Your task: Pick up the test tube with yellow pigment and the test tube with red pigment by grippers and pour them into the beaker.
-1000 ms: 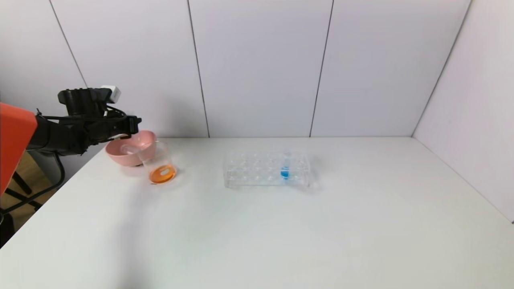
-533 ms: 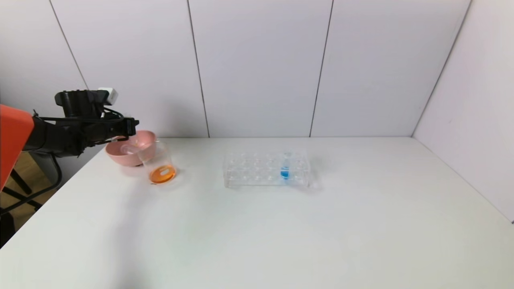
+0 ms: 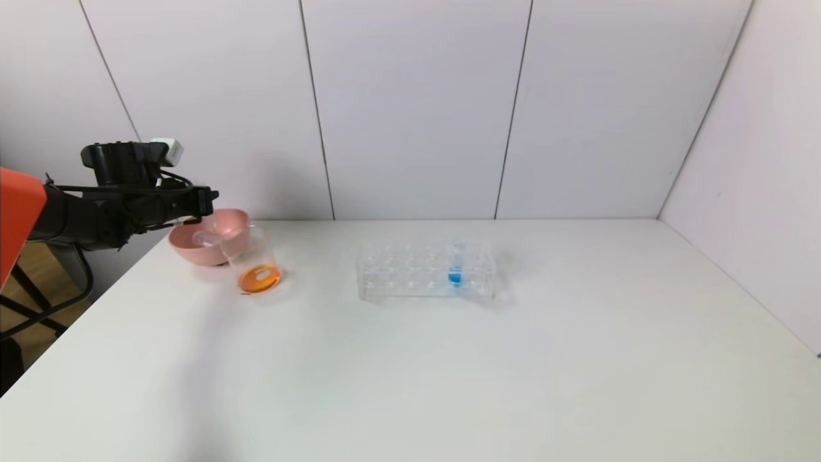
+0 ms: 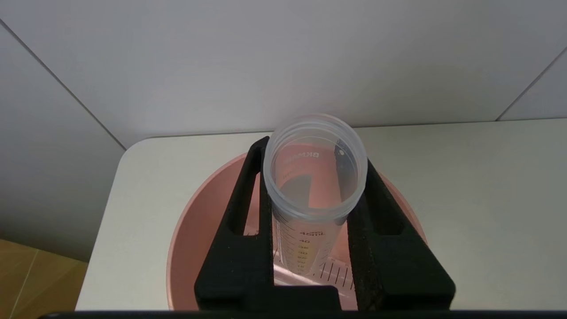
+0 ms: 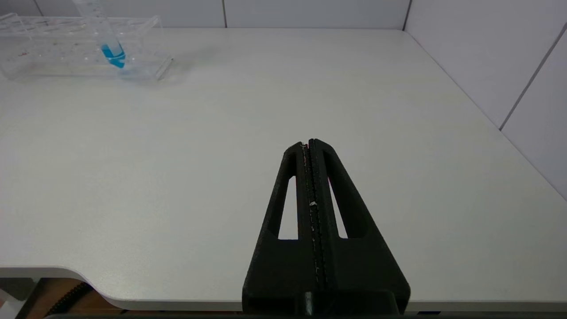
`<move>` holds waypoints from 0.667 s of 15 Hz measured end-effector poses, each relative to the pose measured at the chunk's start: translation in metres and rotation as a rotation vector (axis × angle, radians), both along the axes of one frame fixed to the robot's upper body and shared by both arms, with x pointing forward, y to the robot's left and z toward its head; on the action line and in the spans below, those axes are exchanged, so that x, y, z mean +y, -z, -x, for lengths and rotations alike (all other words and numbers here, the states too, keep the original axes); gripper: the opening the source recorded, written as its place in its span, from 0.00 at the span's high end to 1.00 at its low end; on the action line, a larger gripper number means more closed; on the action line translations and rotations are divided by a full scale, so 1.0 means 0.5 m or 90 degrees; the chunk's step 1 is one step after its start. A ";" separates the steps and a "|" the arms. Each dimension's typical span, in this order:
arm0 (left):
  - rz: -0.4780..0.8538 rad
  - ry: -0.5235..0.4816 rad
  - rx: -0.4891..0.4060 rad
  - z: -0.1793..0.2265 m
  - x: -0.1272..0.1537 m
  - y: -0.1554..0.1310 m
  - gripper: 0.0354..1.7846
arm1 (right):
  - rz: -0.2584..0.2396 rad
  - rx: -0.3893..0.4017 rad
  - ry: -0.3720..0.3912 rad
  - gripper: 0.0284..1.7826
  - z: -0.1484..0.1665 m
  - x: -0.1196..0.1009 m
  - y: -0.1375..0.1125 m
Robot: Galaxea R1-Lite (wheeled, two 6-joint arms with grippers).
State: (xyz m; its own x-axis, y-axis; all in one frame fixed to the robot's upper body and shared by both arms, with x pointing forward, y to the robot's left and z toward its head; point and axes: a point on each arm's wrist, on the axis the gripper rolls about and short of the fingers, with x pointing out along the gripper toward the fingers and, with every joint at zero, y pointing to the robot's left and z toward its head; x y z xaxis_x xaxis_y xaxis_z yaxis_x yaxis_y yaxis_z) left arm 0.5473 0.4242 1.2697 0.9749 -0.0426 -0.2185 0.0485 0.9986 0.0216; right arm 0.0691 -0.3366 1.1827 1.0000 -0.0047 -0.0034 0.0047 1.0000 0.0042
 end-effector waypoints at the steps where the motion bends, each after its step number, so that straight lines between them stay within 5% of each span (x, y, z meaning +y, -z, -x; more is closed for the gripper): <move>1: 0.000 0.001 -0.001 0.000 -0.001 -0.001 0.71 | 0.000 0.000 0.000 0.95 0.000 0.000 0.000; 4: 0.001 0.004 -0.007 0.000 -0.002 -0.009 0.56 | 0.000 0.000 0.000 0.95 0.000 0.000 0.000; 10: 0.003 0.010 -0.021 0.006 -0.004 -0.024 0.08 | 0.000 0.000 0.000 0.95 0.000 0.000 0.000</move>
State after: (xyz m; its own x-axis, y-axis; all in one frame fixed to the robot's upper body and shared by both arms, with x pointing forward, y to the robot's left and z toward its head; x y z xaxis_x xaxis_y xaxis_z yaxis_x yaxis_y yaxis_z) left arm 0.5442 0.4220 1.2814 0.9807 -0.0586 -0.1865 0.0631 0.9978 0.0182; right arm 0.0691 -0.3366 1.1827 1.0000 -0.0043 -0.0034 0.0043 1.0000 0.0047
